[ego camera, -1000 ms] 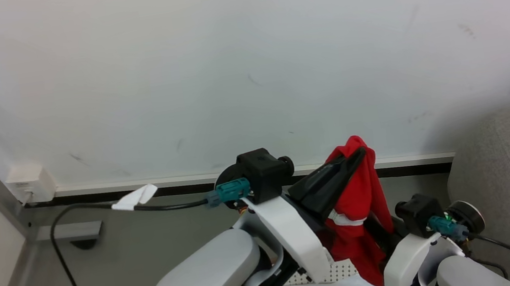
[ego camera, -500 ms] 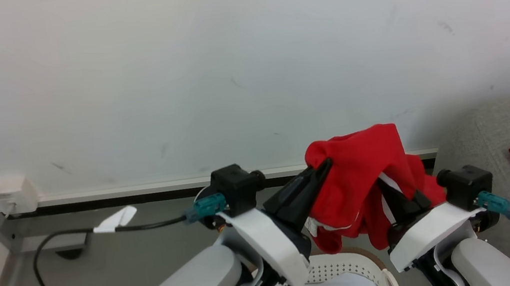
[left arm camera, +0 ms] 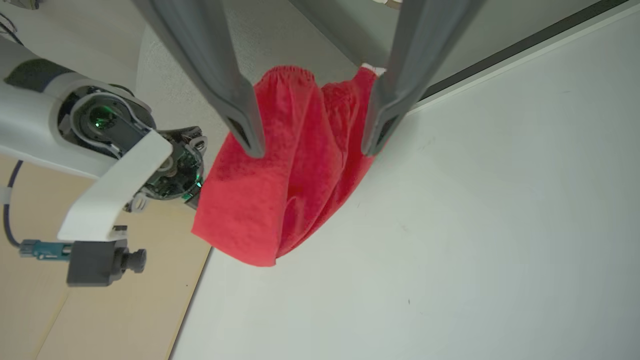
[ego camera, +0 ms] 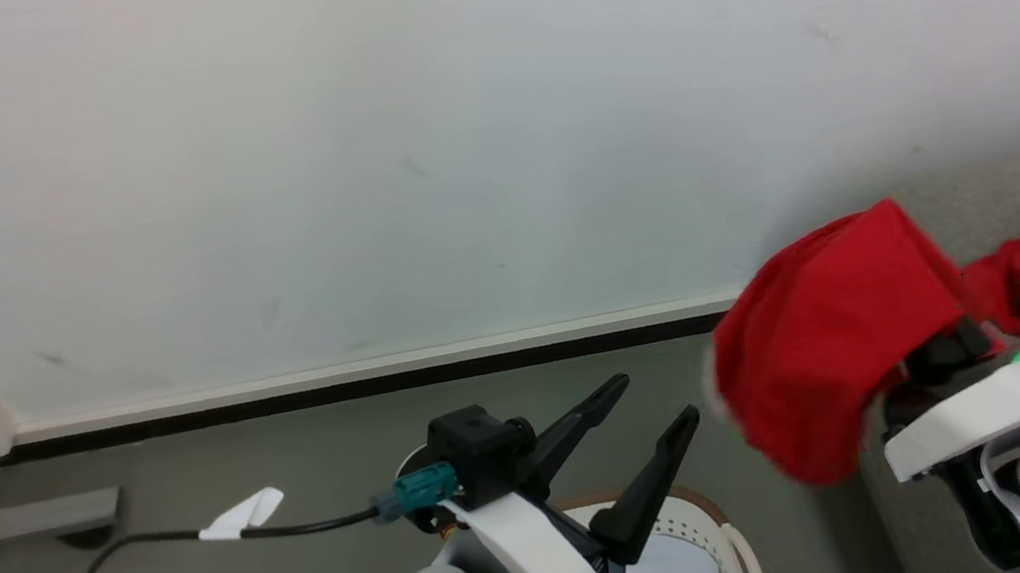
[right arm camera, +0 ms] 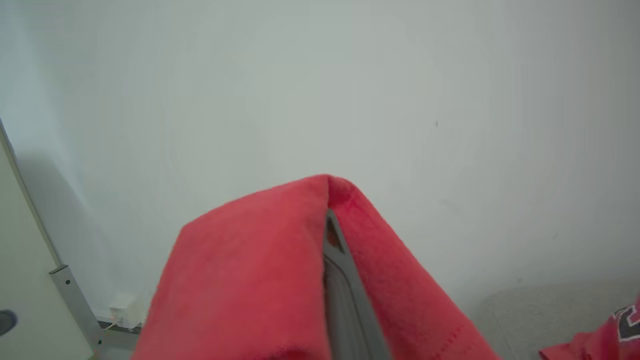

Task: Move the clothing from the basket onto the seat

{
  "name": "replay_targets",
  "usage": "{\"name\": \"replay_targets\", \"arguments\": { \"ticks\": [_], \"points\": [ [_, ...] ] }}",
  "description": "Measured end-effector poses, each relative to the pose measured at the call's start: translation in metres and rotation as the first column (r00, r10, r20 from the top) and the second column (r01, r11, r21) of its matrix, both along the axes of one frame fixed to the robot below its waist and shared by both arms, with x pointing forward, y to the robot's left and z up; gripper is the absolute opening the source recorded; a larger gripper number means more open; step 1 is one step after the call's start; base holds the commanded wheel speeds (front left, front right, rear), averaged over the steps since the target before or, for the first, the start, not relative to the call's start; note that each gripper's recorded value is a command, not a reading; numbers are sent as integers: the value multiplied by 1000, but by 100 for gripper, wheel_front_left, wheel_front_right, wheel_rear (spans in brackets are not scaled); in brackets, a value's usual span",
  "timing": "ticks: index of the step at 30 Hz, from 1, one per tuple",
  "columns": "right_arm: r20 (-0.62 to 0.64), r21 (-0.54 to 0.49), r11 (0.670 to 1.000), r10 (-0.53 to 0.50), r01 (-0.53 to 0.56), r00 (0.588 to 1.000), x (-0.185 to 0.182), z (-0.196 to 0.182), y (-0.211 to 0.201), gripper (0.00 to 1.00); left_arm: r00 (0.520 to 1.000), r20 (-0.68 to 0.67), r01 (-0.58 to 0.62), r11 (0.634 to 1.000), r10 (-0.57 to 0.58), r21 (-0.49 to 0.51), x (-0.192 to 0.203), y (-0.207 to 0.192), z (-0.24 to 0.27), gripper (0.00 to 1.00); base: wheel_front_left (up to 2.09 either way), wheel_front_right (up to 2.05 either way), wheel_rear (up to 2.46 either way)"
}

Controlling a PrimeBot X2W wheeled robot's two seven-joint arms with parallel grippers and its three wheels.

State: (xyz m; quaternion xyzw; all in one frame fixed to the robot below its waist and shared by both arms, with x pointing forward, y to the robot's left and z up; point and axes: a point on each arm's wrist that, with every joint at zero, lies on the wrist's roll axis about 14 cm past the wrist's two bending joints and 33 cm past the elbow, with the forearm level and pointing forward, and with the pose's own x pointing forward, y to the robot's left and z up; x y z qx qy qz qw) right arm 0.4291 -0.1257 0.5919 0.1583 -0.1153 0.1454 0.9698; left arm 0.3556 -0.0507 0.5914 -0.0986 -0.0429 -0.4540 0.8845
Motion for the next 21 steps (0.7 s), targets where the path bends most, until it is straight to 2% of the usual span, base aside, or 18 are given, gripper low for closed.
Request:
{"name": "replay_targets", "arguments": {
  "ticks": [9, 15, 21],
  "points": [
    [33, -71, 981, -178, 180, 984, -23, 7, -72, 0, 999, 12, 52, 999, -52, 17, 11, -21, -6, 100, 0, 0, 0],
    [29, -126, 951, -281, 282, 959, -54, 3, -107, 0, 990, 9, 140, 990, -140, 17, 13, -50, -13, 100, 0, 0, 0],
    [7, -148, 908, -395, 392, 918, -85, -4, -138, 0, 971, 39, 234, 972, -235, 19, 10, -81, -14, 100, 0, 0, 0]
  ]
}}
